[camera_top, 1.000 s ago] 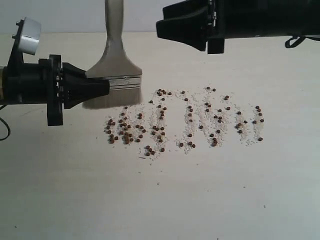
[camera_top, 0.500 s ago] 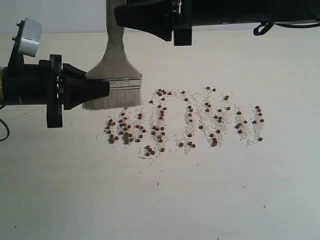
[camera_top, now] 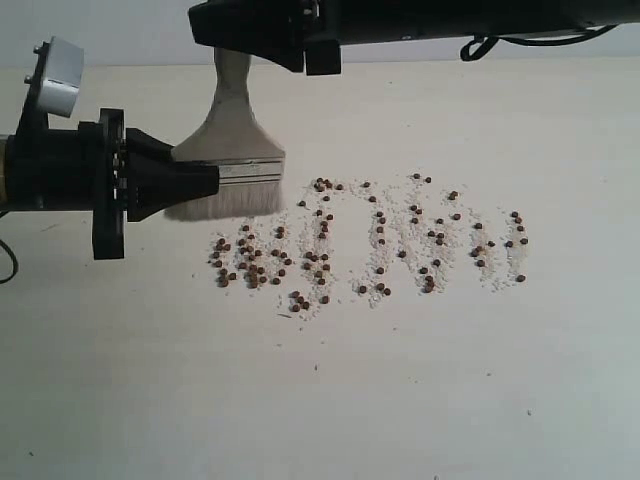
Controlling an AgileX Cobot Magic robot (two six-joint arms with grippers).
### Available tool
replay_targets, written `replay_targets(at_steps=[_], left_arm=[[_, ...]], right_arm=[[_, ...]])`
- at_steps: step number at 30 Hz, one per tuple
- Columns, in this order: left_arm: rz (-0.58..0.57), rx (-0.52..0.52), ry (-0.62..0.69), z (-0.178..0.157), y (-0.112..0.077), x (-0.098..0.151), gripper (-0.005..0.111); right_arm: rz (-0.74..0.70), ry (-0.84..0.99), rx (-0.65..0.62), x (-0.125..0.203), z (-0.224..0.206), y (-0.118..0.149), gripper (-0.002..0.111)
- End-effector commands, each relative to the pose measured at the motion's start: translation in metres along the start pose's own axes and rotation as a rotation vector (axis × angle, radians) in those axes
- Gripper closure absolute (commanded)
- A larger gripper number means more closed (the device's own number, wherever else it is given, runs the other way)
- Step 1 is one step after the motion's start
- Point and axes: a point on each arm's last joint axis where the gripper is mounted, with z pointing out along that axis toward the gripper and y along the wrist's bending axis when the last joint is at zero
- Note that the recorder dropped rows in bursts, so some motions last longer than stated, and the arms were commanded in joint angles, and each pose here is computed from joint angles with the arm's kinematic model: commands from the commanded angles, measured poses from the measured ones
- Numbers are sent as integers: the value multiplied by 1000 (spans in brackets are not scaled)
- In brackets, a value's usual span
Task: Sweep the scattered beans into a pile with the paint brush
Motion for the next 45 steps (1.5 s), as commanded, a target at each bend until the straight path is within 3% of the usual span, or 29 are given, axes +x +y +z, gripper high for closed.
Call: replay_targets(at_steps=[1,8,14,21,26,28,35,38,42,43,45], left_arm=[[8,2,-18,0,1,-1,107],[10,-4,-23,0,2,-2,107],[28,-7,-25,0,2,-2,107],[32,-12,-28,0,2,-2,104],[31,-7,-26,0,2,-2,72],[31,-7,-26,0,2,-2,66],[28,-8,-25,0,2,-2,66],[18,0,-13,-3,2,0,66],[8,-15,-12,-3,4,0,67],[8,-15,-12,-3,4,0,69],[13,-11,3,-3,3,1,89]], right_arm=[[18,-17,-7,-2,5,-5,53],[25,-16,-12,0,9,-9,63],[16,-16,-12,0,9,-9,109],[27,-16,-12,0,9,-9,108],[25,-19,-12,-2,9,-9,108],[30,-22,-13,-4,9,-10,108],[51,-27,-13,-8,9,-11,108],[112,6,105,-5,2,-24,108],[188,-4,131,-5,-8,-30,108],[194,-4,131,-5,-8,-30,108],[201,-7,122,-5,-8,-30,108]])
